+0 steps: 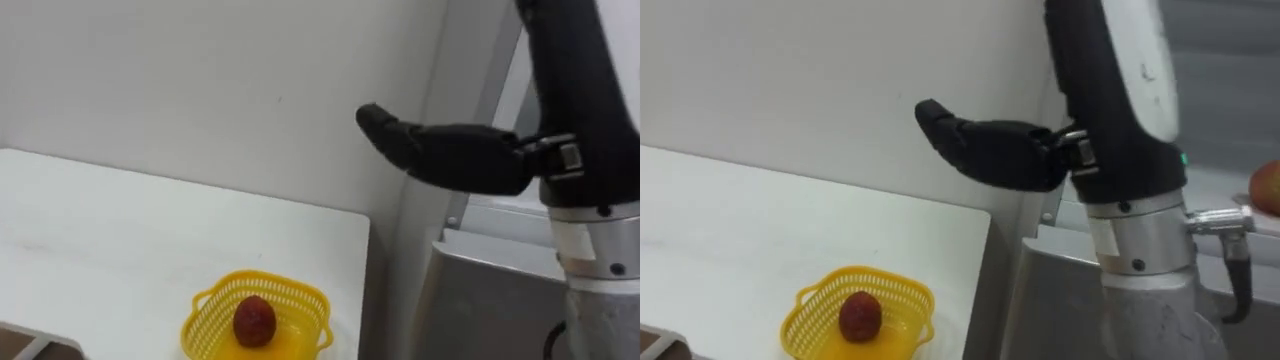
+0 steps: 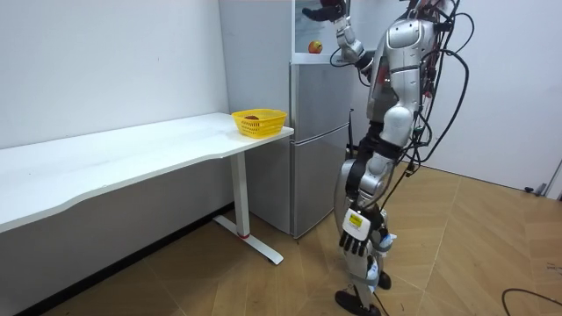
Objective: Retrieve from the upper fridge
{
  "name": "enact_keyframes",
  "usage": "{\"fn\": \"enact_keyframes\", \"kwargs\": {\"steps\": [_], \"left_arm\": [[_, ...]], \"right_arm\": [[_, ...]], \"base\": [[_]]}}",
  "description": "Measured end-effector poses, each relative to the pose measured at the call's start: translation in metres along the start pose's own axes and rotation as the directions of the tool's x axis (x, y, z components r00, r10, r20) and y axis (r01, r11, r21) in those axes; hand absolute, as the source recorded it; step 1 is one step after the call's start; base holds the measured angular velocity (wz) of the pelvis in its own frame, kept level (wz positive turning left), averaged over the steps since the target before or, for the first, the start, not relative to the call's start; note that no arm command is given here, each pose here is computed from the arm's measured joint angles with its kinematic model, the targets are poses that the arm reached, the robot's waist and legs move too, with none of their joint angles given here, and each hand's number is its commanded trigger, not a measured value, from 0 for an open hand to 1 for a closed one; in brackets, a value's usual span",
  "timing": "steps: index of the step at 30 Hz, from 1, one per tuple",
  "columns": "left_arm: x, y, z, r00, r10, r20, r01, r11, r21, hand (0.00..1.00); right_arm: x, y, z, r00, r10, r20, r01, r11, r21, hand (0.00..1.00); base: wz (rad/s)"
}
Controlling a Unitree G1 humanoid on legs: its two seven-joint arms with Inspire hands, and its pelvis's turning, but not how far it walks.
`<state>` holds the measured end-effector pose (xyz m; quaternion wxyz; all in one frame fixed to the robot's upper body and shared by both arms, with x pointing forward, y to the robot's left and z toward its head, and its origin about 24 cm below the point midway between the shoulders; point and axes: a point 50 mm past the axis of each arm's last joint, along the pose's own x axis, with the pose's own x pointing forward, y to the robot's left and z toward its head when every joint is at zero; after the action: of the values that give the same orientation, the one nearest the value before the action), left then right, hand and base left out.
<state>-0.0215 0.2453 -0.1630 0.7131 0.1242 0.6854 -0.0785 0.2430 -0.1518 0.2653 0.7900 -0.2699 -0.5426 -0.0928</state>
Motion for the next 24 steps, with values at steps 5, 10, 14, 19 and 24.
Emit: {"fn": "enact_keyframes", "kwargs": {"steps": [5,10,14,19,24], "left_arm": [[0.000,0.000,0.003,1.000,0.002,0.027,-0.002,1.000,0.000,0.00],[0.000,0.003,0.009,0.999,0.007,0.050,-0.007,1.000,0.001,0.00],[0.000,0.003,0.006,0.999,0.012,0.043,-0.012,1.000,-0.012,0.00],[0.001,0.004,0.006,0.999,0.028,0.035,-0.028,0.999,-0.017,0.00],[0.001,0.006,0.010,0.998,0.042,0.042,-0.041,0.999,-0.014,0.00]], "right_arm": [[0.001,-0.015,-0.003,0.995,-0.098,0.004,0.098,0.995,0.003,0.00],[0.002,-0.033,-0.007,0.985,-0.170,0.011,0.170,0.984,-0.048,0.00],[0.001,-0.046,-0.011,0.978,-0.210,0.015,0.210,0.973,-0.099,0.00],[-0.002,-0.052,-0.022,0.971,-0.237,-0.027,0.231,0.963,-0.138,0.00],[-0.008,-0.051,-0.044,0.967,-0.221,-0.130,0.201,0.968,-0.151,0.00]], "base": [[-0.17],[-0.09],[-0.13],[-0.08],[-0.05]]}}
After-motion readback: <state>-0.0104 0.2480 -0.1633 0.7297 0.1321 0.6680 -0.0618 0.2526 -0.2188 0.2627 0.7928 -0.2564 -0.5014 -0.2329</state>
